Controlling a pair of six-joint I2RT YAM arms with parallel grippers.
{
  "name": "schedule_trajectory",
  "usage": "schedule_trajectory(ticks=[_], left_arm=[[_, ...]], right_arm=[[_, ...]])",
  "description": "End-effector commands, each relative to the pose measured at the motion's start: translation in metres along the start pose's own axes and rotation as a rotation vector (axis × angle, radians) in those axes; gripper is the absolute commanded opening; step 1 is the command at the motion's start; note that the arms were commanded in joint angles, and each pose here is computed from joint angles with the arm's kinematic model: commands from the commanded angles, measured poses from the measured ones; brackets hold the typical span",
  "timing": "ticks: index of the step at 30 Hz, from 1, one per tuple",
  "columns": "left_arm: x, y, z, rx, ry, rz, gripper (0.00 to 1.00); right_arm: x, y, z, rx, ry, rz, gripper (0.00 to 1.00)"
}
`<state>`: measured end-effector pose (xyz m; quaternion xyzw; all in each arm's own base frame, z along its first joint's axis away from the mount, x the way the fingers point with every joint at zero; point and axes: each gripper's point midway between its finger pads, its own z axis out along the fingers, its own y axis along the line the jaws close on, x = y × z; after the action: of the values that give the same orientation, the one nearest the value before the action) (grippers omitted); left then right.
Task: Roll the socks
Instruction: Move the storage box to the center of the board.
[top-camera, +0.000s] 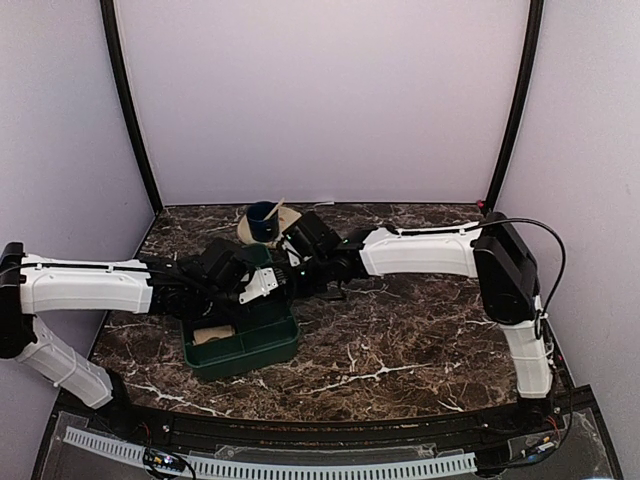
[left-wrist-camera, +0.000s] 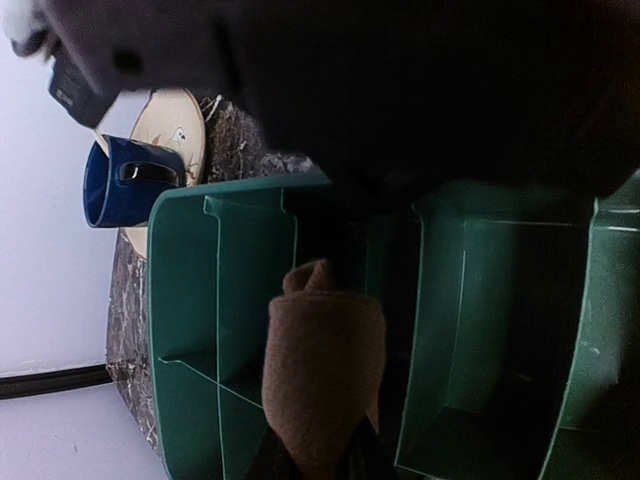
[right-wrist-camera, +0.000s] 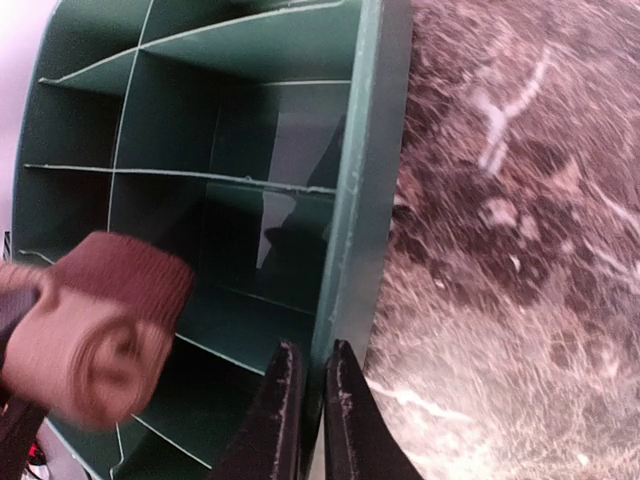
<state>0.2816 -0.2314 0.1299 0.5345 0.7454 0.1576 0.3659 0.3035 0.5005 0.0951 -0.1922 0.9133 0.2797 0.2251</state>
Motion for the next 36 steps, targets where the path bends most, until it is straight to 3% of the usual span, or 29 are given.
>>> schedule_trajectory(ticks=[1,11,26,36], left_arm=[[-0.007,-0.005,-0.001,0.046,0.002,-0.031,0.00],[-0.024,-0.024,-0.013,0.210,-0.012,-0.072,0.00],[-0.047,-0.025,-0.049,0.318,-0.029,-0.125,0.00],[-0.045,-0.036,-0.052,0.389,0.004,-0.141,0.00]], right_arm=[[0.010,-0.010,-0.012,0.027,-0.005,-0.022,0.08],[0.015,-0.011,-0.020,0.012,-0.014,-0.016,0.10],[0.006,-0.009,-0.040,-0.012,-0.097,-0.020,0.28],[-0.009,0.004,-0.067,-0.061,-0.175,-0.035,0.33]])
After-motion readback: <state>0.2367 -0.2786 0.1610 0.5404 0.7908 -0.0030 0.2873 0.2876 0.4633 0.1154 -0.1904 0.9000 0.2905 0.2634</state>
